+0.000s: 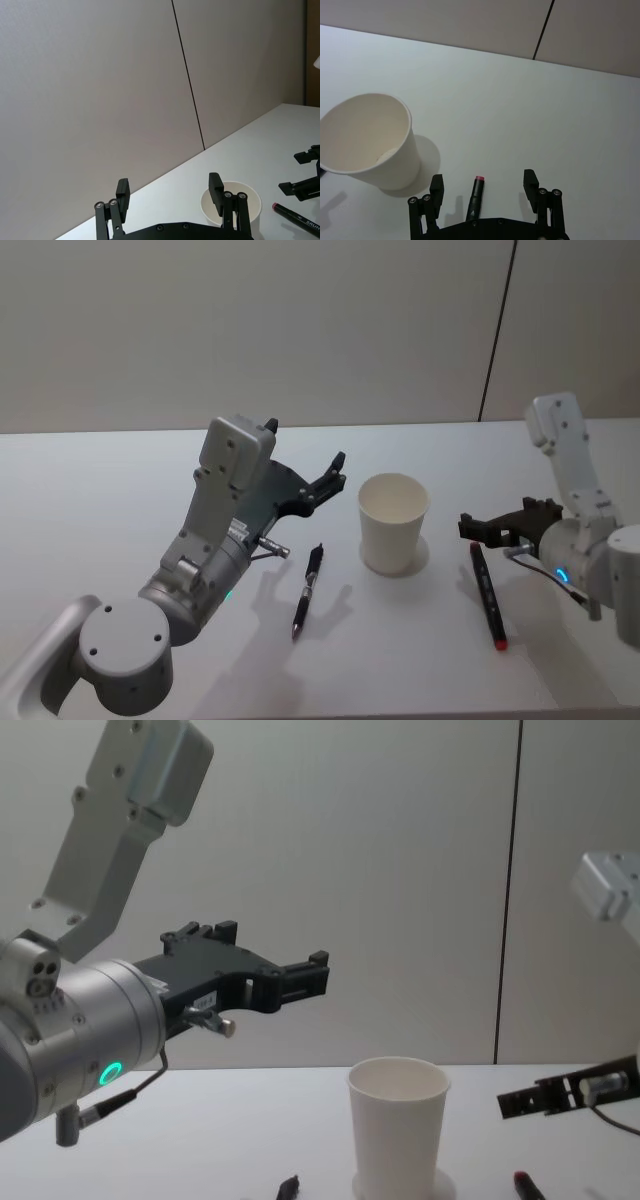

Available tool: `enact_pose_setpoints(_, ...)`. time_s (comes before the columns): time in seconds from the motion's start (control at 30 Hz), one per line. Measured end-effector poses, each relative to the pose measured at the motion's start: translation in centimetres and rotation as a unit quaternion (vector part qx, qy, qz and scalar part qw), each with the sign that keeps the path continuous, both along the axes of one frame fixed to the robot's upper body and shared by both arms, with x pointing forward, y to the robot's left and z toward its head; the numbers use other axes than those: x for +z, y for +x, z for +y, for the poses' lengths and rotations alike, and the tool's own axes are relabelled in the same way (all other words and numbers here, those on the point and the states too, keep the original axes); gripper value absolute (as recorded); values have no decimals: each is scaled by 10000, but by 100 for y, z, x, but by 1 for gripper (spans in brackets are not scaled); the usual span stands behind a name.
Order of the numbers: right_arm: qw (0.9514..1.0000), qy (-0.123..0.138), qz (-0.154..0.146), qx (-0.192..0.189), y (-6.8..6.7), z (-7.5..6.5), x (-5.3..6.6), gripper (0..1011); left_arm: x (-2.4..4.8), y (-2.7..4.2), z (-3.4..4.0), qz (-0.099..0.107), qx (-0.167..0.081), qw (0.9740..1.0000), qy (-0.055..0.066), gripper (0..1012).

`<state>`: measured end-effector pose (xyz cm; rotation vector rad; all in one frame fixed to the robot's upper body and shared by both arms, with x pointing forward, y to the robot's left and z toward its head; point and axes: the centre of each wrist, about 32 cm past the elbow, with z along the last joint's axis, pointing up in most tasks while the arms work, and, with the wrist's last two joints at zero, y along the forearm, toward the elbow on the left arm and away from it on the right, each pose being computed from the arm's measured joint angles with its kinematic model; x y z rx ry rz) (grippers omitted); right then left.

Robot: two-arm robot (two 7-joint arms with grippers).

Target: Place the pen into the pen holder.

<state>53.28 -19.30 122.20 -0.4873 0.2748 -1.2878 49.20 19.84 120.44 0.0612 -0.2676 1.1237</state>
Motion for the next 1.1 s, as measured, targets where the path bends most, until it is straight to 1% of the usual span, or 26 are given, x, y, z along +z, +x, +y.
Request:
enact_pose_setpoints(0.33,9997,-56,202,-131,63,83,-57,1001,0,0,0,0,0,10000,0,1004)
enact_pose_setpoints(1.1,9977,-81,579,-347,226,254,-172,1001,0,0,0,0,0,10000,0,1004)
